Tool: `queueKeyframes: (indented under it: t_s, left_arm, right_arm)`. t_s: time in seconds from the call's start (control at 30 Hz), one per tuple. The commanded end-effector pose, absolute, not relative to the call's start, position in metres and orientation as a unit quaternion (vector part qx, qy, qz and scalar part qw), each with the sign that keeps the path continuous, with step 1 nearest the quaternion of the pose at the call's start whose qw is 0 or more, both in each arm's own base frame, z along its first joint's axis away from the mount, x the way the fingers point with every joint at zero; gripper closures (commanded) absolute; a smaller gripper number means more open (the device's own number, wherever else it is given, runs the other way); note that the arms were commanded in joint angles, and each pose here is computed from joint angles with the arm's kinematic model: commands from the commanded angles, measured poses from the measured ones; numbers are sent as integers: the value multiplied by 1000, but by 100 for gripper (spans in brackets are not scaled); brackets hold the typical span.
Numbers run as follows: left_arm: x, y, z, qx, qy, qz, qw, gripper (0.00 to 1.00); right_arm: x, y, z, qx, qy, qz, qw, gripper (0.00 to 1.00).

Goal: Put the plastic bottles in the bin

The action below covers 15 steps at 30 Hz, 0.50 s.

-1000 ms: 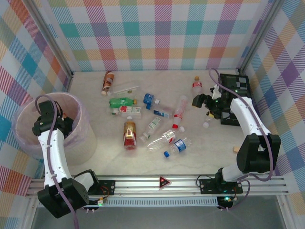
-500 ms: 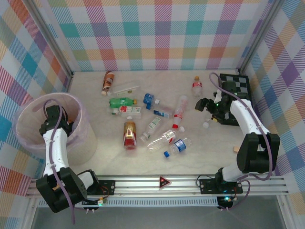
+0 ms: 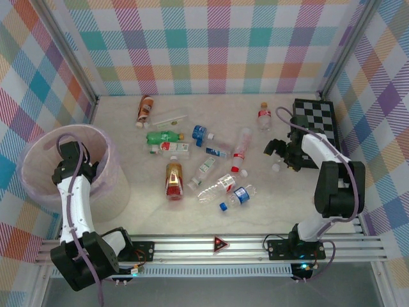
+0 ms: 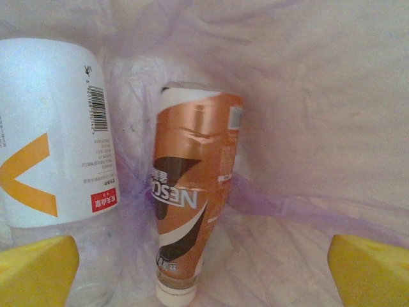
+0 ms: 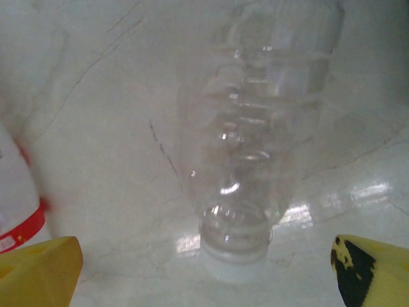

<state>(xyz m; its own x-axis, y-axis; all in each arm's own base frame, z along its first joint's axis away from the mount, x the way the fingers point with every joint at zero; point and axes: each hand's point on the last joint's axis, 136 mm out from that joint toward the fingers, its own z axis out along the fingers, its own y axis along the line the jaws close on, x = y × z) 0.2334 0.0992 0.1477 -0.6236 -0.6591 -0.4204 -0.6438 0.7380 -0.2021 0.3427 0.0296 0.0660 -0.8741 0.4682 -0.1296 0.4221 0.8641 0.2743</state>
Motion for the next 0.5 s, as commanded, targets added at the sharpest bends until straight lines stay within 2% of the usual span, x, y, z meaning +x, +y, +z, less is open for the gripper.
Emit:
queueKeyframes:
  t_s: [0.0,0.3,0.47]
  left_arm:
    - [232,102,173,-357,895,-11,268,0]
    - [221,103,245,-340,882,18,325,0]
    - [211,100,284,-333,873,25,357,1]
  right_arm:
    - [350,21,54,254,957,104,98,0]
    - [362,11,33,256,959,71,94,3]
    - [367,10,26,251,961,69,94,16]
